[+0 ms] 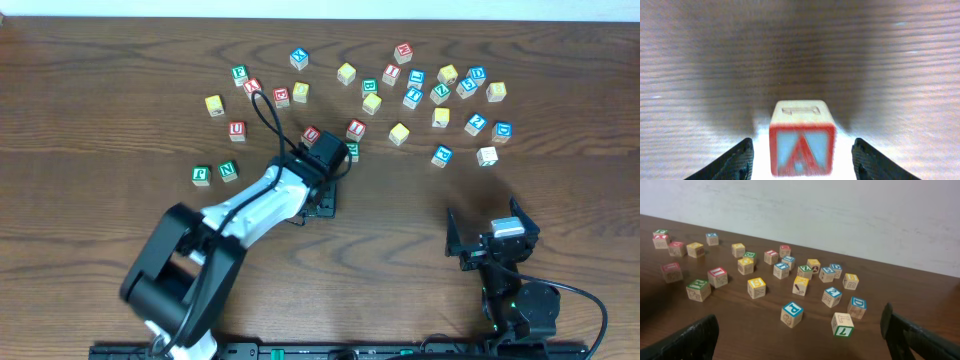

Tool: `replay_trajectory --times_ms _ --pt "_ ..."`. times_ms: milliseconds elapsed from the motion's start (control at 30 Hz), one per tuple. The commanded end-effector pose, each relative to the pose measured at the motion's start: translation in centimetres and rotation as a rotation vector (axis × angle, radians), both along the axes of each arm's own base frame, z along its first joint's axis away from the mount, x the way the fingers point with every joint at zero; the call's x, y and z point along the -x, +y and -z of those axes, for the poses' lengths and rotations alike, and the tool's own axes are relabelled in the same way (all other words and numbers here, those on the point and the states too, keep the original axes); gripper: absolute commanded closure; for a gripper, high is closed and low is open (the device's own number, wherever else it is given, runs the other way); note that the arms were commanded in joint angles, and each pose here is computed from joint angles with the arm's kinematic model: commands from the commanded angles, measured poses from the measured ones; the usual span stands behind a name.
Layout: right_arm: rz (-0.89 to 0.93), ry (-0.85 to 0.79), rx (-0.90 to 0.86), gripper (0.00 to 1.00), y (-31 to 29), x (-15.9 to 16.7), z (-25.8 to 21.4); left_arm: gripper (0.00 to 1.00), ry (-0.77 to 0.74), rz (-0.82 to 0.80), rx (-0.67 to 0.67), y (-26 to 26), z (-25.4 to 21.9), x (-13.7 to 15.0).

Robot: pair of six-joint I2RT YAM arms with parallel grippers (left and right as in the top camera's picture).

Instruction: Spell out AI2

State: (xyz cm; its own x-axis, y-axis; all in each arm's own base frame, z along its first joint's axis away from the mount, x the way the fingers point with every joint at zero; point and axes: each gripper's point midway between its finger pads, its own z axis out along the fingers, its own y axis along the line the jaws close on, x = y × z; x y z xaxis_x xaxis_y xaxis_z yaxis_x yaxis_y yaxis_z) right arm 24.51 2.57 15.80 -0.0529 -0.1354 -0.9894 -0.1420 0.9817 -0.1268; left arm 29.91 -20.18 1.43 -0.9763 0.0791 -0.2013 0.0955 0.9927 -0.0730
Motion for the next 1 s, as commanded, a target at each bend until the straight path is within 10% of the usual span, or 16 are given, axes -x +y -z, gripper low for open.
replay_trajectory --times_ms 0,533,967 --pt "0.009 0.002 -0.018 0.01 -0.2 0.0 0.0 0.36 -0.105 0.05 0.056 -0.5 -4.1 -0.9" --pt "0.009 0.002 -0.018 0.01 -0.2 0.0 0.0 0.11 -0.554 0.143 0.267 1.8 -22.5 1.6" --pt "0.009 0.002 -0.018 0.01 -0.2 0.0 0.0 0.11 -0.57 -0.002 0.149 7.9 -22.7 0.9"
